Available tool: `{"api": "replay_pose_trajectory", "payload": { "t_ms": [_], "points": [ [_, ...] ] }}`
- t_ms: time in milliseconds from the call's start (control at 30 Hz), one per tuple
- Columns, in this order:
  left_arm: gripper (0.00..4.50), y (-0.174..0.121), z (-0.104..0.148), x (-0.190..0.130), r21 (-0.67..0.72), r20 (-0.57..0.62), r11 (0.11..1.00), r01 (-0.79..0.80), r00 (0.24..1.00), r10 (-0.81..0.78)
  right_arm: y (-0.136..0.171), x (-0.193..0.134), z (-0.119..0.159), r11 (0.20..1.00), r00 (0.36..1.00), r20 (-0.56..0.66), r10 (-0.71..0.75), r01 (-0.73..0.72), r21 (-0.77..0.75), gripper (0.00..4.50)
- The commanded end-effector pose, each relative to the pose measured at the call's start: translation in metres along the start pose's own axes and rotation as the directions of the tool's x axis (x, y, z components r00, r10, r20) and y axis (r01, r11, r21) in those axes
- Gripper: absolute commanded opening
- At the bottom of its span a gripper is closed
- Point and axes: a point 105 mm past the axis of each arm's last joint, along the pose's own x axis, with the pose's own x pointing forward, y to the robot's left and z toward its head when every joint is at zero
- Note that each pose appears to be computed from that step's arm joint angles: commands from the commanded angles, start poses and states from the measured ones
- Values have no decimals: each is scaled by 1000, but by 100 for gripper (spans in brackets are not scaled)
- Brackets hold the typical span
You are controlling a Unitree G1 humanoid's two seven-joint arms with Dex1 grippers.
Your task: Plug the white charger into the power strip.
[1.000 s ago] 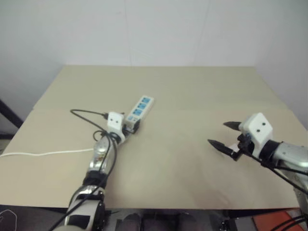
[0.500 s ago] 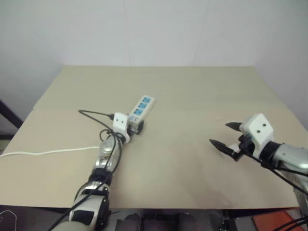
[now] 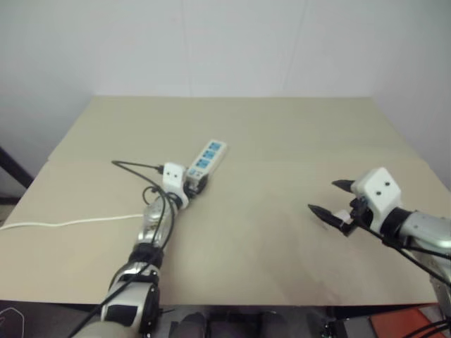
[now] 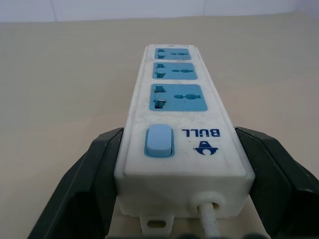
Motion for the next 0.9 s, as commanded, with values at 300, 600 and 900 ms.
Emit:
{"api": "replay_pose_trajectory", "payload": {
  "t_ms": [300,600,900],
  "points": [
    [325,-55,19,-41,115,-44,813,570,821,-570,-15,-30,15,961,987,-63,148,-159,-226,450],
    [325,-85,25,-76,114,-61,581,806,589,-806,-26,-31,-3,682,823,-417,387,-559,-472,450],
    [325,-105,16,-101,30,-60,499,866,500,-864,-17,-1,-18,373,643,-599,478,-766,-524,450]
  ]
}}
